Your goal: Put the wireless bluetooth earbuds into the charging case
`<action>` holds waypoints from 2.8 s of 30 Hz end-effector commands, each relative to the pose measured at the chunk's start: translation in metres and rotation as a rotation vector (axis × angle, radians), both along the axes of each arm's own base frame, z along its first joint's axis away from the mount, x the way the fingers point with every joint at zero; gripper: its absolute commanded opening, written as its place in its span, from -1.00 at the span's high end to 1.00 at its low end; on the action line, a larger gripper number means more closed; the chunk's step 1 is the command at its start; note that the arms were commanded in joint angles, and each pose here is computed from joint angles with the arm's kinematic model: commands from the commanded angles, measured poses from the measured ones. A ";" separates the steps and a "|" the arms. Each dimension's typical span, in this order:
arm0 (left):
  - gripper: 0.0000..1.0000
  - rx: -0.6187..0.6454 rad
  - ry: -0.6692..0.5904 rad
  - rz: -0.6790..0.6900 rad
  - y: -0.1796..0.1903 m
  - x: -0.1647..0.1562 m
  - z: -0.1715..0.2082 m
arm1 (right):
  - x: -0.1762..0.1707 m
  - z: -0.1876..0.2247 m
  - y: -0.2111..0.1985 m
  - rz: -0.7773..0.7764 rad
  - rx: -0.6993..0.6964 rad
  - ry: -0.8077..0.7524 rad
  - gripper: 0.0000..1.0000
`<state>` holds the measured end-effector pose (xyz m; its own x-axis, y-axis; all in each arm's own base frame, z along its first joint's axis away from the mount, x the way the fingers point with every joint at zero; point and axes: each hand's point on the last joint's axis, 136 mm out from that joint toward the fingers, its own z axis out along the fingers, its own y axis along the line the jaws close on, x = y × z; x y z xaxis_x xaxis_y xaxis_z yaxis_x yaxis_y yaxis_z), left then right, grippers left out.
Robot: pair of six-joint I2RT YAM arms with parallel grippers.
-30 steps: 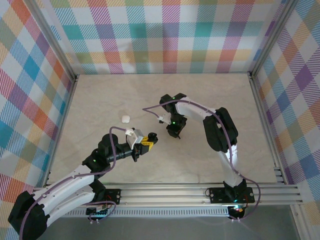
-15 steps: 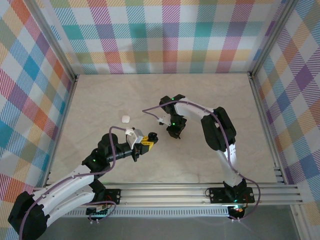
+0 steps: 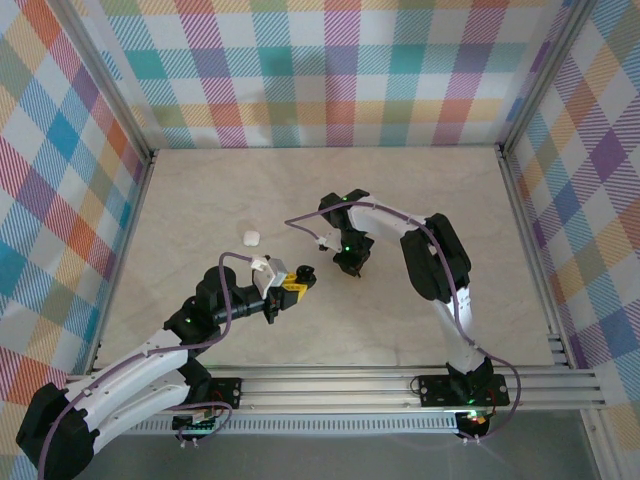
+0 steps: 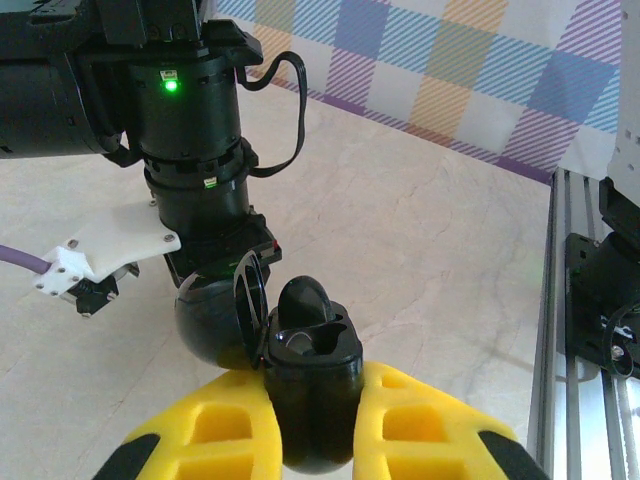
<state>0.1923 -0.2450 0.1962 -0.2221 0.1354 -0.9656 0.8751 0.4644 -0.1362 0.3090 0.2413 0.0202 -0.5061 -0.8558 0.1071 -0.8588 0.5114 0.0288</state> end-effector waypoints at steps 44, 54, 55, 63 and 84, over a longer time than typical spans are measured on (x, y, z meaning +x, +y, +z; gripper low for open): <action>1.00 -0.242 -0.183 -0.142 -0.041 0.011 0.093 | -0.079 0.326 0.053 -0.042 1.300 -0.490 0.85; 1.00 -0.308 -0.209 -0.141 -0.042 0.013 0.113 | -0.101 0.332 0.063 0.067 1.321 -0.501 0.84; 1.00 -0.312 -0.209 -0.145 -0.042 0.012 0.114 | -0.103 0.332 0.064 0.081 1.324 -0.503 0.84; 1.00 -0.320 -0.193 -0.148 -0.040 0.009 0.112 | -0.113 0.327 0.072 0.163 1.312 -0.507 0.84; 1.00 -0.342 -0.160 -0.193 -0.041 0.000 0.114 | -0.116 0.322 0.077 0.329 1.288 -0.612 0.77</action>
